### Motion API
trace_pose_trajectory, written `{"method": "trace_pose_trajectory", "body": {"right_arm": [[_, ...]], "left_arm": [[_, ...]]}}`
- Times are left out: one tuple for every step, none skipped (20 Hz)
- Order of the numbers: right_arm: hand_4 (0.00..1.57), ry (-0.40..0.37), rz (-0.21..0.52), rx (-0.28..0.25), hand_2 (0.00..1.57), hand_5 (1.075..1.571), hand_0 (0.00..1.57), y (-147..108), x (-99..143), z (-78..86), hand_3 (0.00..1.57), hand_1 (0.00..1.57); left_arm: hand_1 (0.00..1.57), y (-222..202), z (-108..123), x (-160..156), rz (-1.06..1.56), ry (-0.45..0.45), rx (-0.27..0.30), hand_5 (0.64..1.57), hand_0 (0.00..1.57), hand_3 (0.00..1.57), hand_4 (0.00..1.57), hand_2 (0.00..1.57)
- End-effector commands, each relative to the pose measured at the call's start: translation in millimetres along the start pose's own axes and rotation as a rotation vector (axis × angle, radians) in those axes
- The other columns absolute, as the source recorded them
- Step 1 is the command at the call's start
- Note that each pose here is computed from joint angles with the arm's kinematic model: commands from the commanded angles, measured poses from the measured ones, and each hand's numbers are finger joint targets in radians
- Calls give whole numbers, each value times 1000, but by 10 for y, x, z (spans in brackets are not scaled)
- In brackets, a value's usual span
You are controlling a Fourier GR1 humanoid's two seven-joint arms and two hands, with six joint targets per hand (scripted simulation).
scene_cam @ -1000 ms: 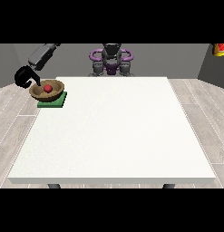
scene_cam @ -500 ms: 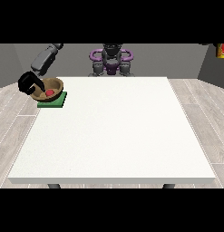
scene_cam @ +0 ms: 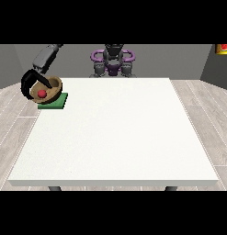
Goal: Pick the cup and pour the ball into the bowl, then pick the bowl and place it on the pad
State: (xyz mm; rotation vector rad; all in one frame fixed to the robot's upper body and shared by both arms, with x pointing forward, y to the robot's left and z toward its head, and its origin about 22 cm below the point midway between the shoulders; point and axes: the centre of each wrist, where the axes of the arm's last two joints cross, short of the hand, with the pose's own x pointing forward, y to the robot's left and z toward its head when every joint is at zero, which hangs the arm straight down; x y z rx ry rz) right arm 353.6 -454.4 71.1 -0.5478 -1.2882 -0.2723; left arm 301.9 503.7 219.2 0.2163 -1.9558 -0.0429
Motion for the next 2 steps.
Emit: {"method": "trace_pose_trajectory", "body": {"right_arm": [[0,27,72,45,0,1383,0,-24,106,0,0,0],[200,54,78,69,0,1375,0,-90,189,-10,0,0]], "left_arm": [[0,72,82,-128,-4,90,28,1569,0,0,1190,0],[0,-167,169,-438,4,110,14,1569,0,0,1190,0]]}}
